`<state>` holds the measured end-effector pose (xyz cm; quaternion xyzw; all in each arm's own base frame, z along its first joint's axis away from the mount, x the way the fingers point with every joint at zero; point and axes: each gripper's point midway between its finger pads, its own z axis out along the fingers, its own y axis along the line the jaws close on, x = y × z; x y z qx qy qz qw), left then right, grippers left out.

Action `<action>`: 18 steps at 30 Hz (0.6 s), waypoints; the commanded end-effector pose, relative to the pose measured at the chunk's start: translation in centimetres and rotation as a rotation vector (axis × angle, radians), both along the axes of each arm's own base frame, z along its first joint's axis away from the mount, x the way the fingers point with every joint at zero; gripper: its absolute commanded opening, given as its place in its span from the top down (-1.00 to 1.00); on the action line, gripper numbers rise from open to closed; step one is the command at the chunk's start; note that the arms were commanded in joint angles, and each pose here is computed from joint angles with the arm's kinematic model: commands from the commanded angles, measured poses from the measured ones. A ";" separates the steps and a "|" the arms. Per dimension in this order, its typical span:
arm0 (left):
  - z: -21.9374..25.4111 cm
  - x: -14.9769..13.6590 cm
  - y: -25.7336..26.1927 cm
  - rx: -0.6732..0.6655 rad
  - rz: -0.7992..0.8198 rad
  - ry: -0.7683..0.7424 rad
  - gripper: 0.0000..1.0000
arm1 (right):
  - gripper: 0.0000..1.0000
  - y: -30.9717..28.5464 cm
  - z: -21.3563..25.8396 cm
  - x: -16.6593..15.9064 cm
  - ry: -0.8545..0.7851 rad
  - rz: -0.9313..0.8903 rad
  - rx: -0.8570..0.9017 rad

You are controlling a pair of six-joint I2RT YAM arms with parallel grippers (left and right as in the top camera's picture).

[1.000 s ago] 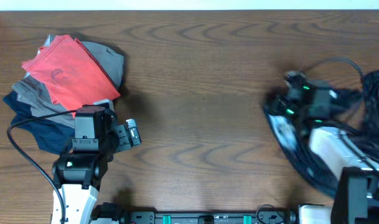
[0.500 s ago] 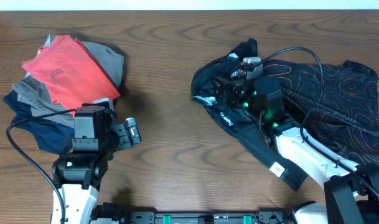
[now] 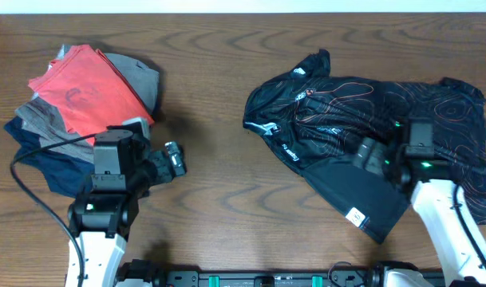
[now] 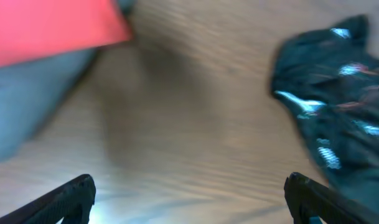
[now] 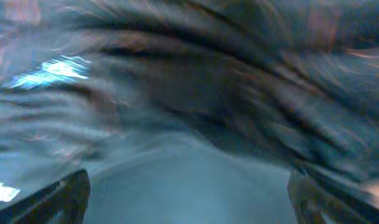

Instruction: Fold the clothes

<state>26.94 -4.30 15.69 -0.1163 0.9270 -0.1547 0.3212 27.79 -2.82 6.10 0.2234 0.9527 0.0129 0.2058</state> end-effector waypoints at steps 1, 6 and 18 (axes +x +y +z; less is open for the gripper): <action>0.0 0.2 -3.7 -0.203 -0.063 0.061 -0.96 | -0.99 -4.0 -0.2 -2.1 0.067 -0.132 -0.075; -3.4 0.2 -7.7 -0.242 -0.123 0.206 -0.96 | -0.98 -6.3 -0.6 -3.9 0.116 -0.235 -0.062; -11.6 -3.3 -22.3 -0.347 -0.226 0.492 -0.96 | -0.99 -7.4 -0.7 -4.8 0.133 -0.286 -0.053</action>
